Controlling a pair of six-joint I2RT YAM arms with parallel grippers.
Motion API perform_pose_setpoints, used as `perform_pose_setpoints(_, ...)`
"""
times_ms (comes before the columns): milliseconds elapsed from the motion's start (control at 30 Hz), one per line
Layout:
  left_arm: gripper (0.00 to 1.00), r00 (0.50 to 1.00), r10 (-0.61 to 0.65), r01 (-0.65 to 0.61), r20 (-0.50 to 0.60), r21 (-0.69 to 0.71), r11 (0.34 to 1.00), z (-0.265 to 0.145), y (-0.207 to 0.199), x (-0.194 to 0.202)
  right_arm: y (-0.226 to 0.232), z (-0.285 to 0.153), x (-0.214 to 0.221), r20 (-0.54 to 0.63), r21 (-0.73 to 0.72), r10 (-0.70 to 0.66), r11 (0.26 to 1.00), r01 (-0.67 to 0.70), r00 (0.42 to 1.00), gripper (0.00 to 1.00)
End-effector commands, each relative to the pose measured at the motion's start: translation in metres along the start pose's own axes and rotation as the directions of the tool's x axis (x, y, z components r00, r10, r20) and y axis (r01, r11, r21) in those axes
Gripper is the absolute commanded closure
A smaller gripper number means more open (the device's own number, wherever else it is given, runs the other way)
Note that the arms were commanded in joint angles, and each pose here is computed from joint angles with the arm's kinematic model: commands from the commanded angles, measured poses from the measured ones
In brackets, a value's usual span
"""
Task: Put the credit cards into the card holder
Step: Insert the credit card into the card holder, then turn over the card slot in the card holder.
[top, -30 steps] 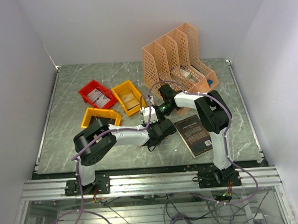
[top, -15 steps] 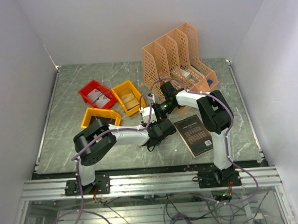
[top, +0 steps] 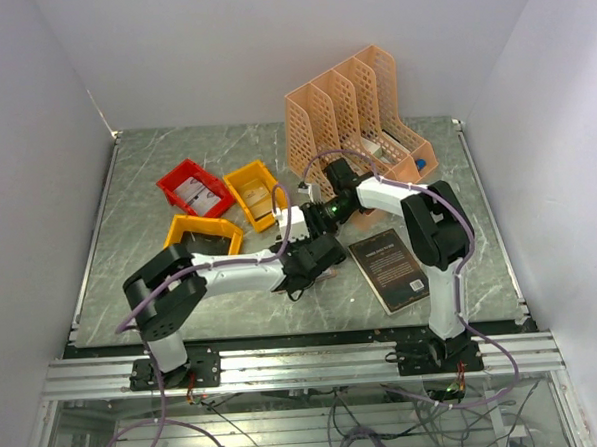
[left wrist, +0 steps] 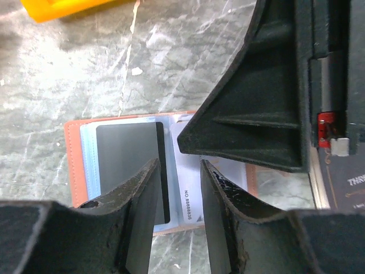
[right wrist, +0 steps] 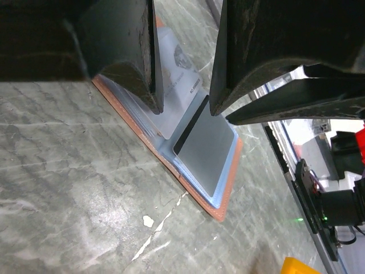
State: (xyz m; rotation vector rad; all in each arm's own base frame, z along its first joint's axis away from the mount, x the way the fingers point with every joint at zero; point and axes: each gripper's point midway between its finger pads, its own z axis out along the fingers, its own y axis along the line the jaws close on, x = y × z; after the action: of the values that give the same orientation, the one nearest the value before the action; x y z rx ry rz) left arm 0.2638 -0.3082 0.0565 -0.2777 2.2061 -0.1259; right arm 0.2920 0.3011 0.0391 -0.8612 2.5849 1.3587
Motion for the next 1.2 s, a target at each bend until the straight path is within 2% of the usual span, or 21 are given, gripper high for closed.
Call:
perform_pose_setpoints(0, 0.54, 0.999, -0.015, 0.013, 0.040, 0.072, 0.997, -0.014, -0.003, -0.021, 0.013, -0.014, -0.012, 0.037, -0.005, -0.081, 0.997, 0.081, 0.996, 0.62)
perform_pose_setpoints(300, 0.48, 0.995, 0.087, -0.097, 0.055, 0.207, 0.974, -0.040, 0.010, -0.030, 0.021, -0.025, -0.019, 0.072, 0.012, -0.171, 0.985, 0.171, 0.983, 0.68)
perform_pose_setpoints(467, 0.23, 0.994, 0.065, -0.089, 0.083, 0.338, 0.937, -0.058, 0.022, -0.033, 0.025, -0.026, -0.019, 0.088, 0.009, -0.204, 0.979, 0.204, 0.975, 0.74)
perform_pose_setpoints(567, 0.18, 0.998, 0.005, -0.031, 0.059, 0.439, 0.898, -0.063, 0.026, -0.039, 0.025, -0.025, -0.017, 0.093, 0.014, -0.212, 0.977, 0.212, 0.973, 0.82)
perform_pose_setpoints(667, 0.19, 0.998, -0.065, 0.055, 0.000, 0.524, 0.850, -0.061, 0.031, -0.046, 0.026, -0.019, -0.013, 0.071, 0.015, -0.222, 0.975, 0.222, 0.972, 0.93)
perform_pose_setpoints(733, 0.20, 0.994, -0.101, 0.103, -0.035, 0.544, 0.833, -0.059, 0.040, -0.048, 0.028, -0.012, -0.009, 0.043, 0.016, -0.233, 0.972, 0.233, 0.971, 0.97)
perform_pose_setpoints(833, 0.25, 0.986, -0.154, 0.162, -0.063, 0.569, 0.806, -0.062, 0.049, -0.055, 0.029, -0.001, -0.005, 0.009, 0.034, -0.252, 0.967, 0.252, 0.968, 0.98)
perform_pose_setpoints(1033, 0.39, 0.972, -0.185, 0.234, -0.144, 0.554, 0.799, -0.052, 0.063, -0.037, 0.022, 0.013, 0.003, -0.055, 0.087, -0.261, 0.960, 0.265, 0.964, 0.99)
perform_pose_setpoints(1167, 0.42, 0.968, -0.185, 0.247, -0.167, 0.547, 0.800, -0.046, 0.066, -0.026, 0.013, 0.024, 0.010, -0.095, 0.108, -0.250, 0.960, 0.259, 0.964, 0.99)
